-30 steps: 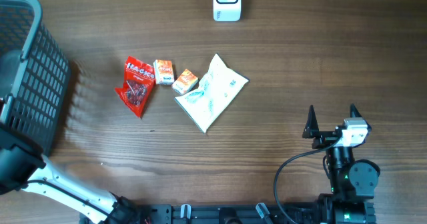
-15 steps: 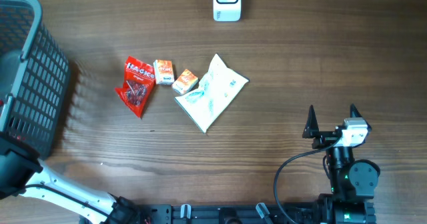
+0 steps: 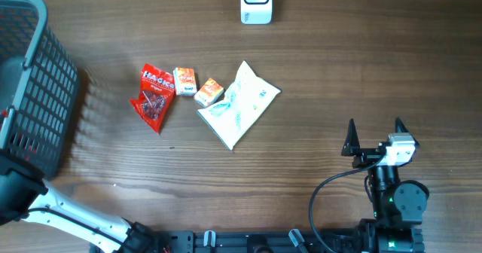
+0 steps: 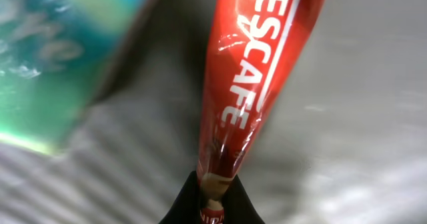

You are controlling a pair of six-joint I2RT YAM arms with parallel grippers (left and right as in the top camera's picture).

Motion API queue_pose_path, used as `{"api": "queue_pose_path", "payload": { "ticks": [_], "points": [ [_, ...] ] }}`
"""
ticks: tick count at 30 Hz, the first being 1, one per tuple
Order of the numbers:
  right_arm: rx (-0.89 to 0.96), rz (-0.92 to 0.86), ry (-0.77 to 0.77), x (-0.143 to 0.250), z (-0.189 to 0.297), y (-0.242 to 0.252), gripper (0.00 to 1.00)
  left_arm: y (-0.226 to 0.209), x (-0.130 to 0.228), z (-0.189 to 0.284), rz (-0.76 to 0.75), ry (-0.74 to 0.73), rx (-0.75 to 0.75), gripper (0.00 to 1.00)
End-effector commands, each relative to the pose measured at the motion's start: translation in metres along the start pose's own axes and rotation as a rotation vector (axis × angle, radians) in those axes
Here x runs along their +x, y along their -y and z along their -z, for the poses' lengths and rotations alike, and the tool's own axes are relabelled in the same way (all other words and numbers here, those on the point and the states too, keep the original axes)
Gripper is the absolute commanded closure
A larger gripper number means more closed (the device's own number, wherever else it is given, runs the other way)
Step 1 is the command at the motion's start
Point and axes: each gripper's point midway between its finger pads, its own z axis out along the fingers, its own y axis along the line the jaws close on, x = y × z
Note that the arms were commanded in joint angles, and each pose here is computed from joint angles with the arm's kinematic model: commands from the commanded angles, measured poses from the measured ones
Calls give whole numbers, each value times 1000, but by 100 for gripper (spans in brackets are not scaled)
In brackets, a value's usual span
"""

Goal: Scan the item barcode
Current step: 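Carry the red Nescafe stick out and drop it near the orange boxes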

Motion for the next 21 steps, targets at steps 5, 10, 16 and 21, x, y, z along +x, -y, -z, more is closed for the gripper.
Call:
{"api": "queue_pose_path", "payload": {
  "ticks": [5,10,16,21],
  "points": [
    [22,4,6,-1,0,4,0,97,-29,102,-108,243,454,96],
    [22,4,6,-1,0,4,0,117,-19,155,-176,356,478,96],
    [22,4,6,-1,0,4,0,154,10,235,-301,520,575,96],
    [22,4,6,-1,0,4,0,190,49,291,-408,625,640,96]
  ]
}}
